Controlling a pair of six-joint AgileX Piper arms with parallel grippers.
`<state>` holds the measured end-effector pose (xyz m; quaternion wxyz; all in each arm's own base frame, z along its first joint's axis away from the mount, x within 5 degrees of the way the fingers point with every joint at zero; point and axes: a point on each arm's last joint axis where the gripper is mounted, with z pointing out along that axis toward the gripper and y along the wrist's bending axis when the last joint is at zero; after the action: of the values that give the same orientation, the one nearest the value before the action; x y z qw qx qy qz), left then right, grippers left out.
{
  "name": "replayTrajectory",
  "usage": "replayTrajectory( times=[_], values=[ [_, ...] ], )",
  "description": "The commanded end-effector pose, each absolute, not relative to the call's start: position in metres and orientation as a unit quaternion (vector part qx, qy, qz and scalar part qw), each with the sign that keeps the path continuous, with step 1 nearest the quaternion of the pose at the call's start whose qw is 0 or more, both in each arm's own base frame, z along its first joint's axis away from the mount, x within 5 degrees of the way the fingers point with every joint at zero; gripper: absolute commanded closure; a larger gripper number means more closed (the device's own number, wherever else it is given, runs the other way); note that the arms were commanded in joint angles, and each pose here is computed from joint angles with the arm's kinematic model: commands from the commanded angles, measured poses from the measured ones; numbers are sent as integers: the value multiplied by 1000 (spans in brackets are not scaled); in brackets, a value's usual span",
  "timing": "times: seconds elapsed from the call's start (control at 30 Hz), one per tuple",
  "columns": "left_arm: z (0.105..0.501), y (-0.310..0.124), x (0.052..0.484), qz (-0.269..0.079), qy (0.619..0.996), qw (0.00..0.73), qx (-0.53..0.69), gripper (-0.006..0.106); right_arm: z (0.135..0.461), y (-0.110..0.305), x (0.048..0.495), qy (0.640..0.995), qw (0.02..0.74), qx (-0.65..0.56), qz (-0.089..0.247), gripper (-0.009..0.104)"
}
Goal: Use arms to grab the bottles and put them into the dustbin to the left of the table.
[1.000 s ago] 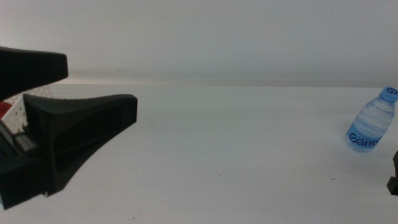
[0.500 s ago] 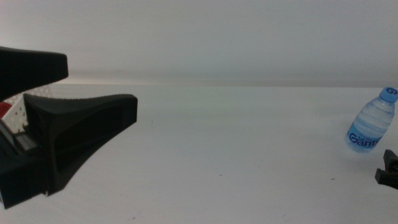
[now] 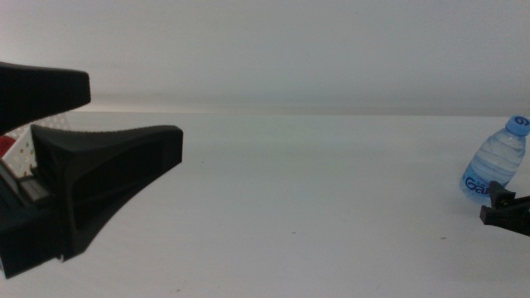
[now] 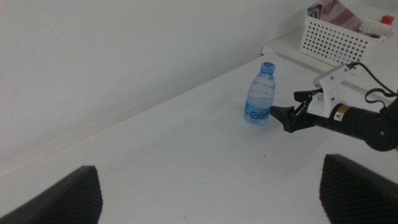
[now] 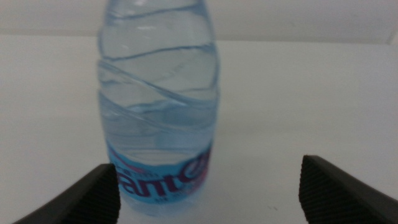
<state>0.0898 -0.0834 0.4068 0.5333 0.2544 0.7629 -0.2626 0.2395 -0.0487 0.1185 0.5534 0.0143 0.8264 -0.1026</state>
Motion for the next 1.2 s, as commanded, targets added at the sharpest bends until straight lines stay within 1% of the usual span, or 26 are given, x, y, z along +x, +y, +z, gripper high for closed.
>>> replayTrajectory(
  times=[0.0,0.37,0.8,0.93,1.17],
  values=[
    [407,-84,89,-270,758,537,252,7,118,-49,243,825,556,2,-105,18],
    [407,-84,89,-267,758,538,254,7,112,-39,255,827,554,-20,-88,18],
    [407,-84,89,-267,758,538,254,7,112,-40,260,825,557,-7,-95,18],
    [407,-84,89,-267,758,538,254,7,117,-41,270,817,569,-7,-97,18],
    [407,-84,89,-267,757,539,256,7,111,-41,280,820,565,-12,-92,18]
  ],
)
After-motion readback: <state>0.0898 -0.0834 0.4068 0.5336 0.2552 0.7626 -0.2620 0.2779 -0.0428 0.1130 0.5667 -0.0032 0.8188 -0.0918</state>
